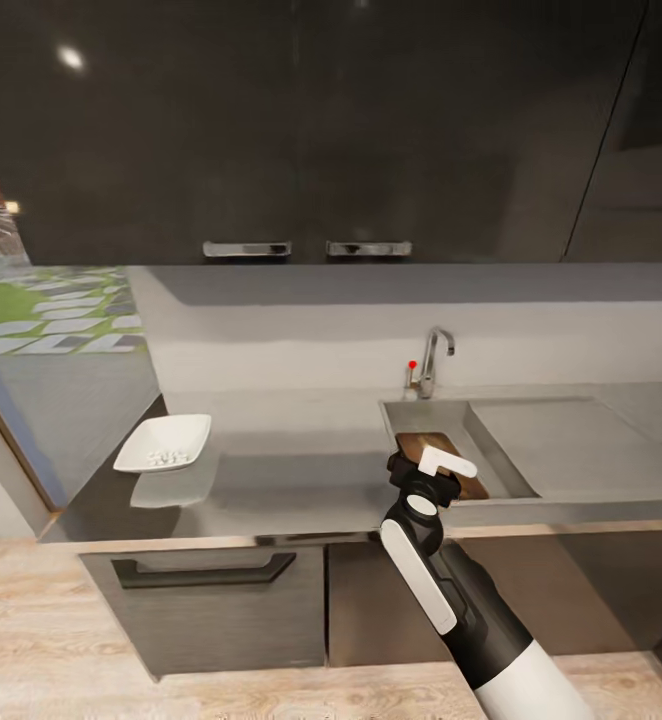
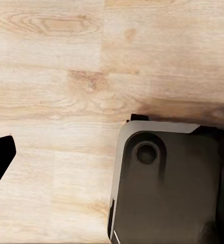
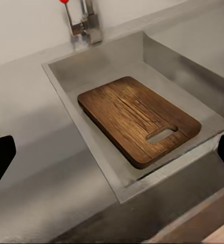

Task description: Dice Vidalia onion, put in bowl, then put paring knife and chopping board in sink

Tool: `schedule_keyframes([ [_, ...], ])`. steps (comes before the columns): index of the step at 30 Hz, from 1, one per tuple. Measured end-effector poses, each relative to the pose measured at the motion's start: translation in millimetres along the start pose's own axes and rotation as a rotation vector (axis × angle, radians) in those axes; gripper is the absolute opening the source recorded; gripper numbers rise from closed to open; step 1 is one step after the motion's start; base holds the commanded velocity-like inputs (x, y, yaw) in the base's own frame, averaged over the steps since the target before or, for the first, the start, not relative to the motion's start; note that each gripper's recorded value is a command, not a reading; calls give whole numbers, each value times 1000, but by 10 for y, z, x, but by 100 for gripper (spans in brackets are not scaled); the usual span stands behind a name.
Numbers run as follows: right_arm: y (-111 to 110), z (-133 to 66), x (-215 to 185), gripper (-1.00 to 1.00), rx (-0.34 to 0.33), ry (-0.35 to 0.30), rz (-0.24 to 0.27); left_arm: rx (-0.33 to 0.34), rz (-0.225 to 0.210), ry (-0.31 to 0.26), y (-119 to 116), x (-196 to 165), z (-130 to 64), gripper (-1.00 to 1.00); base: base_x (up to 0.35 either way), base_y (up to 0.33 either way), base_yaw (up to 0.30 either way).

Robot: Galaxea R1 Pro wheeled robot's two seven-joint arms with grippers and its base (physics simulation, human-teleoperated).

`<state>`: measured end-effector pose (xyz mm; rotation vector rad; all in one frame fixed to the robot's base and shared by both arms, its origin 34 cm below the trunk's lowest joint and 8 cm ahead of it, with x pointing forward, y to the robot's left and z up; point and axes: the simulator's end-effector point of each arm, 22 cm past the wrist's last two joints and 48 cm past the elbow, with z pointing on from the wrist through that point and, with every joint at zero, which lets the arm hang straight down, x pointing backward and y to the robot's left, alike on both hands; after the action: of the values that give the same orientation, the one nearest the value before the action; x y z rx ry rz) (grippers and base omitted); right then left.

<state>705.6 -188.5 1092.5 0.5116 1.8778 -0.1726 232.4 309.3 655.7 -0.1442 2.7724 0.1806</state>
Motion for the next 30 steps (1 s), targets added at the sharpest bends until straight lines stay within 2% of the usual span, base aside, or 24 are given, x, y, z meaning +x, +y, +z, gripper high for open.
schedule_keyframes([
  [16, -1, 1, 9, 100, 0, 1, 0, 0, 0, 0, 0, 0, 0, 100, -288, -156, 0],
  [23, -72, 30, 147, 100, -12, 14, -20, 0, 0, 0, -1, 0, 0, 100, -288, -163, 0],
  [30, -176, 57, 289, 100, -22, -2, 5, 0, 0, 0, 1, 1, 0, 100, -288, -163, 0],
])
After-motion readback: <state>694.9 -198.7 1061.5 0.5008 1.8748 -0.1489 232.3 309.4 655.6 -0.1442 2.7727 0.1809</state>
